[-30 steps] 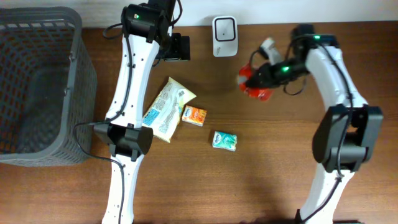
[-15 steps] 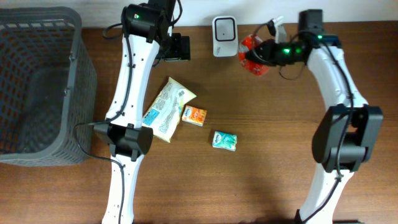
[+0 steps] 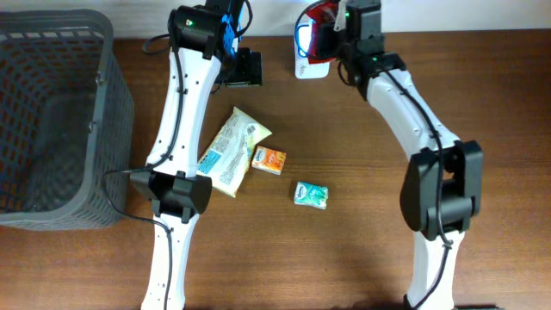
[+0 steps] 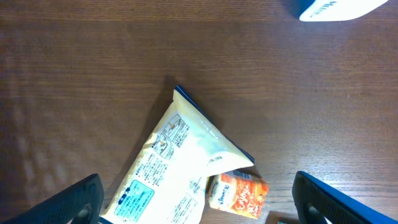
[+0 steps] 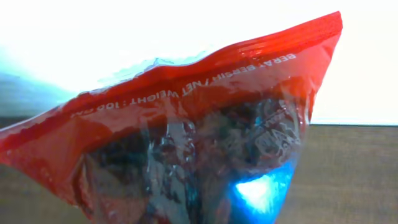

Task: Scan the item barcode
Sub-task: 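Hold the red bag in front of the white scanner with right gripper, then carry the red bag to the table's right edge and release it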

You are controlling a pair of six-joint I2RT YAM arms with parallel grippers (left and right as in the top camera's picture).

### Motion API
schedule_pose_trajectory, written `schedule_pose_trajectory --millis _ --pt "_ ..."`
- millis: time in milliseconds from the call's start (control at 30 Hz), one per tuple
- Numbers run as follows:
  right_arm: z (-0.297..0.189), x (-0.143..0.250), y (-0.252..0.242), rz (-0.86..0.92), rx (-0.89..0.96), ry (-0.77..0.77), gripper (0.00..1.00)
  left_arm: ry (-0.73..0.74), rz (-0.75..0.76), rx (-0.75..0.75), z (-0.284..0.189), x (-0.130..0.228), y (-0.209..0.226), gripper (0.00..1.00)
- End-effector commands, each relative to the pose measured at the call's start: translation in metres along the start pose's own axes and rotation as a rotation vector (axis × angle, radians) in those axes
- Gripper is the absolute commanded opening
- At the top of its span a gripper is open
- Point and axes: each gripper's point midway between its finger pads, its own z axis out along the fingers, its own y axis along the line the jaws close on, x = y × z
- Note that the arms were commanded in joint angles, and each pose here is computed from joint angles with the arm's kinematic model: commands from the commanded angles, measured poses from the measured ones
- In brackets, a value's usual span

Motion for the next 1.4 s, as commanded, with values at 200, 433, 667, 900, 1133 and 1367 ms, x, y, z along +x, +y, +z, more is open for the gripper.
schedule_pose_trajectory --millis 200,433,667,900,1133,1367 --pt "0.054 0.029 -0.016 0.005 0.047 -0.06 0.04 -0.008 -0.006 -0.005 0.0 -0.002 0.0 0.96" --pt "0.054 0.021 -0.014 0.003 0.038 -0.094 0.04 -0.014 -0.006 -0.003 0.0 -0.003 0.0 0.96" --pt "0.033 -0.002 -0.014 0.007 0.045 -0.11 0.04 -0.013 -0.005 -0.003 0.0 -0.003 0.0 0.97" --pt "-0.058 -0.06 -0.095 0.121 0.278 -0.112 0.04 -0.013 -0.005 -0.003 0.0 -0.003 0.0 0.98" --pt "-0.155 -0.033 -0.233 0.27 0.627 0.06 0.04 -0.004 -0.003 -0.005 0.0 0.0 -0.001 0.99" --pt "-0.251 0.098 -0.378 0.502 1.002 0.428 0.04 0.012 -0.002 -0.01 0.001 0.003 0.0 0.99"
